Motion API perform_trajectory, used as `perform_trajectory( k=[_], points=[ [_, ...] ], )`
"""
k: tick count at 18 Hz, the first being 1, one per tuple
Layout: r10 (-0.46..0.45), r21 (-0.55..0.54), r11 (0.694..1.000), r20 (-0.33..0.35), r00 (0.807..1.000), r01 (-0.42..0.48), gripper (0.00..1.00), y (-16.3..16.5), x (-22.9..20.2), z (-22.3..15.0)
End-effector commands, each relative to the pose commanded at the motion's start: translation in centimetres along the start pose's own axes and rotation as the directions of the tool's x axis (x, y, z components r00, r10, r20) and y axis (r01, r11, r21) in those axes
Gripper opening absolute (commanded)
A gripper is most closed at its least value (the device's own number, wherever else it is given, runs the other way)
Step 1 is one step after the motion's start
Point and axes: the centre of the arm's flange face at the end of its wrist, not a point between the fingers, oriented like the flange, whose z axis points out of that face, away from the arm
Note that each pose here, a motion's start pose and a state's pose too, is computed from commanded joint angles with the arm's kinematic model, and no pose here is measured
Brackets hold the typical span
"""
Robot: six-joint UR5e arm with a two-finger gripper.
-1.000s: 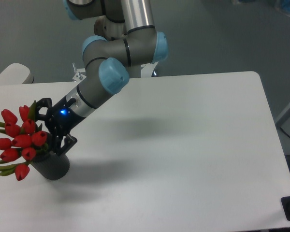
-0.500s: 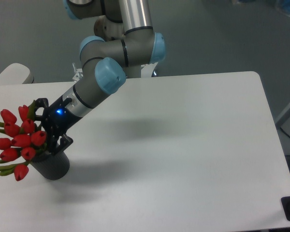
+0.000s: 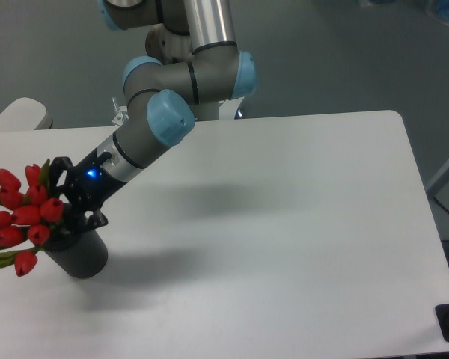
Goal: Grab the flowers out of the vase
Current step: 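Close the gripper on the bunch of tulip stems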
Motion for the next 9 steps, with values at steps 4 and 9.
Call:
perform_trajectory(
  k=[4, 9],
  points=[
    [0.005, 0.000, 1.000, 0.003, 1.000, -0.005, 0.41, -0.12, 0.08, -0.12],
    [0.015, 0.005, 1.000, 0.007, 1.000, -0.015, 0.41, -0.36, 0.23, -0.31]
  ],
)
